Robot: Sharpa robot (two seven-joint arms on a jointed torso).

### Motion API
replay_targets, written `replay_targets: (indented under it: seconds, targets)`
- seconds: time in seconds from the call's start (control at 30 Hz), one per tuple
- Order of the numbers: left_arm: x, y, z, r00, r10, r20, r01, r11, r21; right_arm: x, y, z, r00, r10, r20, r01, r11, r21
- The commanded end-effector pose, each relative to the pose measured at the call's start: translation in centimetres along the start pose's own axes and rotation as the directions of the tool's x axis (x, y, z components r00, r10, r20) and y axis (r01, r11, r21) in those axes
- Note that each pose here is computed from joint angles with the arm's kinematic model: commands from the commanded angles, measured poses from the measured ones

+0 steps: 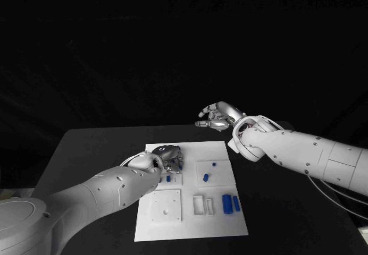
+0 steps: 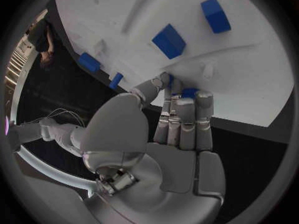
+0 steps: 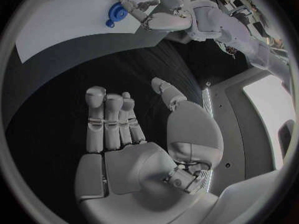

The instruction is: Assemble the parts on the task board

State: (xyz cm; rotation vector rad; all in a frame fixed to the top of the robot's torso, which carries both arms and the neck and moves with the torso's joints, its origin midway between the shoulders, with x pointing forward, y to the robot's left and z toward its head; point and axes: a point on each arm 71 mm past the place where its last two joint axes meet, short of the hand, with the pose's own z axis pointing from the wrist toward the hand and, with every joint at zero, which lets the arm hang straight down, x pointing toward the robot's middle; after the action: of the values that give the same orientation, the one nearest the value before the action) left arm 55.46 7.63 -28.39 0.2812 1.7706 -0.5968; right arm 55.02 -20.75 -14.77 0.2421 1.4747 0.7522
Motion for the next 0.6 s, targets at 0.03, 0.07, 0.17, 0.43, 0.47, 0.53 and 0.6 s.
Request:
replay_targets:
  seconds: [0.03, 0.07, 0.17, 0.43, 0.47, 0.53, 0.6]
  targets:
    - [1.90, -0.45, -0.34, 0.997, 0.000, -0.077, 0.001, 1.000, 0.023, 0.09, 0.19, 0.01, 1.000, -0.009, -0.012, 0.009, 1.000, -0.011]
    - [1.87, -0.48, -0.35, 0.997, 0.000, -0.071, 0.002, 1.000, 0.026, 0.06, 0.17, 0.01, 1.000, -0.009, -0.011, 0.009, 1.000, -0.011]
    - [1.79, -0.56, -0.44, 0.998, -0.004, -0.056, 0.006, 0.999, 0.035, 0.01, 0.12, -0.01, 1.000, -0.010, -0.010, 0.010, 1.000, -0.010]
    - [1.53, -0.50, -0.71, 0.999, -0.028, -0.016, 0.029, 0.999, 0.041, -0.18, -0.17, -0.01, 1.000, -0.014, -0.006, 0.014, 1.000, -0.003]
    - [1.49, -0.45, -0.76, 0.999, -0.035, -0.011, 0.036, 0.999, 0.039, -0.20, -0.20, -0.01, 1.000, -0.014, -0.005, 0.014, 1.000, -0.003]
    - [1.41, -0.37, -0.81, 0.999, -0.045, -0.002, 0.045, 0.998, 0.037, -0.21, -0.24, 0.01, 1.000, -0.015, -0.005, 0.015, 1.000, -0.002]
    - [1.31, -0.33, -0.85, 0.999, -0.051, 0.010, 0.051, 0.998, 0.036, -0.17, -0.19, 0.03, 1.000, -0.014, -0.006, 0.014, 1.000, -0.003]
